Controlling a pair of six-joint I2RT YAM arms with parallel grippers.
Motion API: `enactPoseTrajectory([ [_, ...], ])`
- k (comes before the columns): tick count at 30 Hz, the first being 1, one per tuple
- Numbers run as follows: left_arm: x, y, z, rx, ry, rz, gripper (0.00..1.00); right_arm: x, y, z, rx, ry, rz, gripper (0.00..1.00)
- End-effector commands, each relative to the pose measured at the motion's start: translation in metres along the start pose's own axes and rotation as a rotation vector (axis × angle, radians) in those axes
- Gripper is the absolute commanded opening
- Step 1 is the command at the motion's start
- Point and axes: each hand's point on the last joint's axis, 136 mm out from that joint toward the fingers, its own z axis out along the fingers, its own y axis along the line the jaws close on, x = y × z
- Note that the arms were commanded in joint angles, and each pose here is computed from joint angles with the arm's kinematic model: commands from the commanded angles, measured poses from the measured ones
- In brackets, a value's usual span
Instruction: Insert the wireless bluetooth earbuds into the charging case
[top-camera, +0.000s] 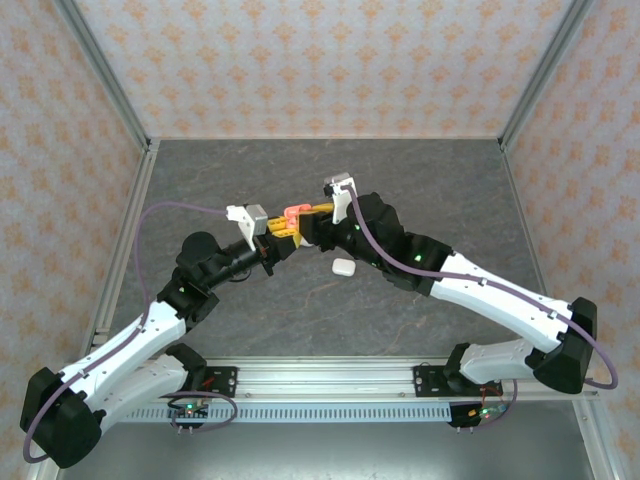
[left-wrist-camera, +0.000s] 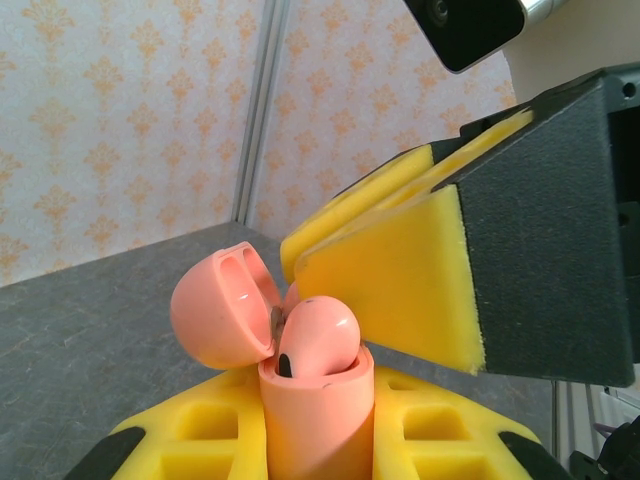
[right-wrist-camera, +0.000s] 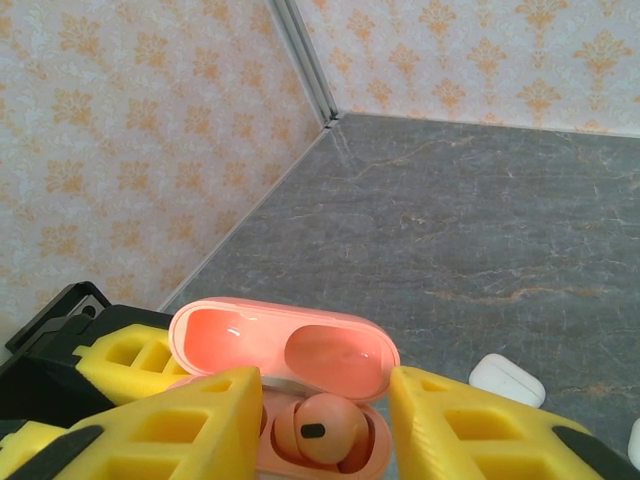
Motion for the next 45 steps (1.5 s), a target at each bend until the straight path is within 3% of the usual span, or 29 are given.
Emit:
enactPoseTrajectory([
  [1, -0.022, -0.005, 0.001, 0.007, -0.075, 0.033, 0.00, -0.019, 0.011, -0.016, -0.042, -0.038, 0.018, 0.39],
  [13, -0.022, -0.005, 0.001, 0.010, -0.072, 0.032, 0.00, -0.023, 0.010, -0.020, -0.037, -0.052, 0.022, 0.41],
  [22, -0.022, -0.006, 0.002, 0.014, -0.072, 0.034, 0.00, -0.035, 0.004, -0.028, -0.032, -0.075, 0.058, 0.54],
  [25, -0.023, -0.008, 0.001, 0.024, -0.074, 0.036, 0.00, -0.051, -0.003, -0.048, -0.053, -0.116, 0.079, 0.62],
  [30, -0.026, -0.015, 0.002, 0.063, -0.081, 0.042, 0.00, -0.048, -0.020, -0.056, -0.150, -0.071, 0.153, 0.96],
  [31, -0.027, -0.016, 0.002, 0.071, -0.081, 0.044, 0.00, -0.045, -0.019, -0.055, -0.183, -0.052, 0.161, 0.99],
  [39, -0.029, -0.027, 0.005, 0.139, -0.066, 0.044, 0.00, -0.024, 0.006, -0.034, -0.415, 0.080, 0.198, 0.99],
  [45, -0.026, -0.030, 0.007, 0.153, -0.050, 0.044, 0.00, -0.021, 0.015, -0.019, -0.486, 0.111, 0.207, 0.99],
])
